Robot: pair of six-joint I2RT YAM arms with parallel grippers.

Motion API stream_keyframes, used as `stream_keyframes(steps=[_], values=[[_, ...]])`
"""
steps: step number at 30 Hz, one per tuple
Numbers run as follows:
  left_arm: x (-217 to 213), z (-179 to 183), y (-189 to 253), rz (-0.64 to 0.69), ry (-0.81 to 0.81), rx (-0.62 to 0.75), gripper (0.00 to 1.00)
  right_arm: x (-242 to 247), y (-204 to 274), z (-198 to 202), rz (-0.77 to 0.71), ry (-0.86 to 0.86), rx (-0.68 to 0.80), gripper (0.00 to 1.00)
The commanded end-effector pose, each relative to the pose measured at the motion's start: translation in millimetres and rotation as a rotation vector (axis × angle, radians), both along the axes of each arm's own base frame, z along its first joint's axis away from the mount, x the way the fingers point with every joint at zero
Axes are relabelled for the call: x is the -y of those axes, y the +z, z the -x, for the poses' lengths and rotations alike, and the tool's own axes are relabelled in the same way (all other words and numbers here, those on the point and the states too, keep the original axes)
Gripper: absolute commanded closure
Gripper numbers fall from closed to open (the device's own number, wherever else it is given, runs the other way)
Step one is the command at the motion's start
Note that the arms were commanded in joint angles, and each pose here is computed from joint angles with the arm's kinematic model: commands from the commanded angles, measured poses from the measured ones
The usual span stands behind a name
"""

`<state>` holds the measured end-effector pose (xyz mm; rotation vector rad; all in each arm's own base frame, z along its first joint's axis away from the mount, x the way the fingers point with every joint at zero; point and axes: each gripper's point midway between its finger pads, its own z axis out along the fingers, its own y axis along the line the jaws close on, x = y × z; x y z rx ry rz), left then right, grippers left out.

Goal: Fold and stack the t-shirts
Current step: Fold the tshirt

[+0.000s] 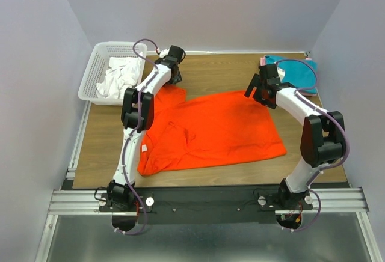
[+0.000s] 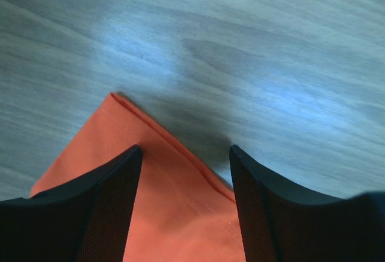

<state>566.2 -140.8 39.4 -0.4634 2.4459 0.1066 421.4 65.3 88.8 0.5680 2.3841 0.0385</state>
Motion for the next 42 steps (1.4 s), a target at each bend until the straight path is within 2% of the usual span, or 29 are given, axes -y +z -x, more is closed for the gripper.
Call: stream_keyframes(steps=[1, 3, 6, 7, 10, 13, 15, 19, 23, 28, 32, 36, 37, 42], values=[[-8.6, 9.0, -32.8, -0.018, 0.023, -0.089, 0.35, 2.1, 2.2, -9.6, 0.017, -0.001, 0.018, 0.00], [-9.7, 9.9, -35.6, -0.019, 0.027, -0.096, 0.36, 1.7, 1.5, -9.5, 0.016, 0.002, 0.016, 0.00], [-12.9, 12.1, -38.1, -0.029, 0.035, -0.104, 0.42, 2.4, 0.4, -9.2, 0.015, -0.001, 0.013, 0.00], [-12.9, 13.8, -38.7, -0.029, 0.032, -0.111, 0.51, 1.9, 0.0, -9.4, 0.015, -0.001, 0.013, 0.00], [-16.4, 23.6, -41.3, -0.041, 0.035, -0.139, 0.60, 2.1, 2.2, -12.0, 0.017, -0.005, 0.020, 0.00], [-20.7, 32.6, -43.5, -0.055, 0.034, -0.154, 0.88, 5.0, 8.4, -19.3, 0.024, -0.035, 0.043, 0.00], [-22.1, 34.1, -42.9, -0.062, 0.028, -0.154, 0.99, 7.3, 13.7, -26.3, 0.030, -0.059, 0.062, 0.00], [-20.6, 28.3, -29.1, -0.062, 0.005, -0.128, 1.00, 13.1, 20.8, -40.5, 0.063, -0.091, 0.090, 0.00], [-18.7, 17.5, 11.2, -0.042, 0.008, -0.021, 1.00, 16.6, 24.4, -59.0, 0.088, -0.123, 0.113, 0.00], [-16.1, 19.8, 50.3, -0.005, -0.008, 0.069, 1.00, 19.7, 8.8, -88.3, 0.138, -0.150, 0.107, 0.00], [-14.8, 29.6, 57.5, 0.001, -0.022, 0.084, 1.00, 19.3, -13.3, -105.7, 0.175, -0.124, 0.074, 0.02], [-12.2, 39.4, 58.8, 0.011, -0.035, 0.079, 1.00, 14.5, -12.8, -128.6, 0.181, -0.103, 0.096, 0.10], [-12.1, 43.7, 58.0, 0.009, -0.036, 0.074, 1.00, 11.9, -14.7, -131.2, 0.180, -0.089, 0.093, 0.19], [-9.4, 58.1, 55.5, 0.009, -0.040, 0.064, 1.00, 1.3, -30.6, -135.1, 0.143, -0.065, 0.072, 0.23]])
